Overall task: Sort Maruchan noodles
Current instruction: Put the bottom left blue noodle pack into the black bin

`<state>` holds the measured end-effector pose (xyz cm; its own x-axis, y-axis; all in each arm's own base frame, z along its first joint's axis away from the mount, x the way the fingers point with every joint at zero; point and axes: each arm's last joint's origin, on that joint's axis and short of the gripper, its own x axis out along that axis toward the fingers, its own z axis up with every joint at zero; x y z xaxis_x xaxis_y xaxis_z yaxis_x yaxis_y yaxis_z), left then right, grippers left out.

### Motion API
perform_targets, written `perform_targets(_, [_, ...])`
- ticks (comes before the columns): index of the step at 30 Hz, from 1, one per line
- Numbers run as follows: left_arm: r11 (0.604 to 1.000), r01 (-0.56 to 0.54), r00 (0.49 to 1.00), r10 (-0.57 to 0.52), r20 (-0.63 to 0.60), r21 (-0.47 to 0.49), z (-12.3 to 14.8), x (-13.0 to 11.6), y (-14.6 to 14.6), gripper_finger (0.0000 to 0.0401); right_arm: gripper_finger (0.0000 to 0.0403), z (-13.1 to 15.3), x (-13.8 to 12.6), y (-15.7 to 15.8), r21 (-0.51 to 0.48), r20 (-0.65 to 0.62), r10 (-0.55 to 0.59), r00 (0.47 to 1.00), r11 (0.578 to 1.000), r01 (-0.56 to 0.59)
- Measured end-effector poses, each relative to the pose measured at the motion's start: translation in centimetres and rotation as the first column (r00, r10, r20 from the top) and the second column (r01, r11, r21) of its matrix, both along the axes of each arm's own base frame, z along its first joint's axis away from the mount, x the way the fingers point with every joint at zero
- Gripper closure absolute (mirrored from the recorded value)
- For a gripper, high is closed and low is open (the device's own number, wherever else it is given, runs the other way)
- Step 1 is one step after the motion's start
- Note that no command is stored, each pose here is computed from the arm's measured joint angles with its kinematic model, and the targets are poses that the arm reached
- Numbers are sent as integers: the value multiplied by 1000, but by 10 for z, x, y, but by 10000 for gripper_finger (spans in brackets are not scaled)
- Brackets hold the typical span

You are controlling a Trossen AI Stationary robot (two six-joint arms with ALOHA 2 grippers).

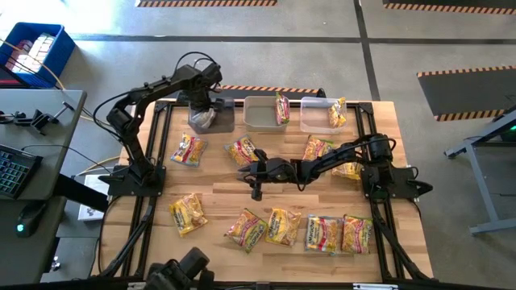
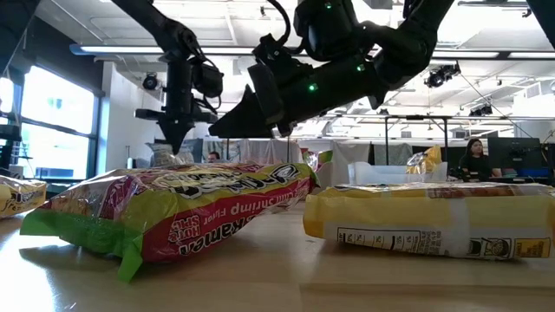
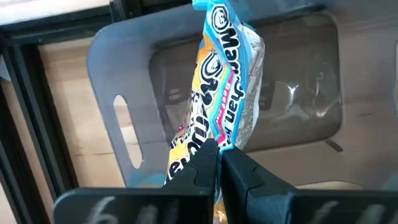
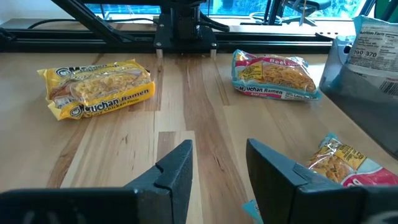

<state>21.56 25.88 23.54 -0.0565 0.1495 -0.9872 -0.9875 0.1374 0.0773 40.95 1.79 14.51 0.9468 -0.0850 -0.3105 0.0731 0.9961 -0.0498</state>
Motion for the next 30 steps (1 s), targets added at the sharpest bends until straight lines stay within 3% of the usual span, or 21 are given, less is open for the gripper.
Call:
perform_targets(5, [998, -40, 999, 39, -17, -49, 3, 1, -11, 401, 269, -1, 0, 0, -1, -11, 0, 1000, 1000, 0])
perform_targets(16, [994, -108, 994, 108, 21, 1, 23, -4, -22, 401, 269, -2, -1, 0, -1, -19, 0, 1000, 1000, 0])
perform_targets(30, [984, -176, 984, 177, -16, 32, 24, -5, -24, 401, 269, -2, -1, 0, -1, -26, 0, 1000, 1000, 0])
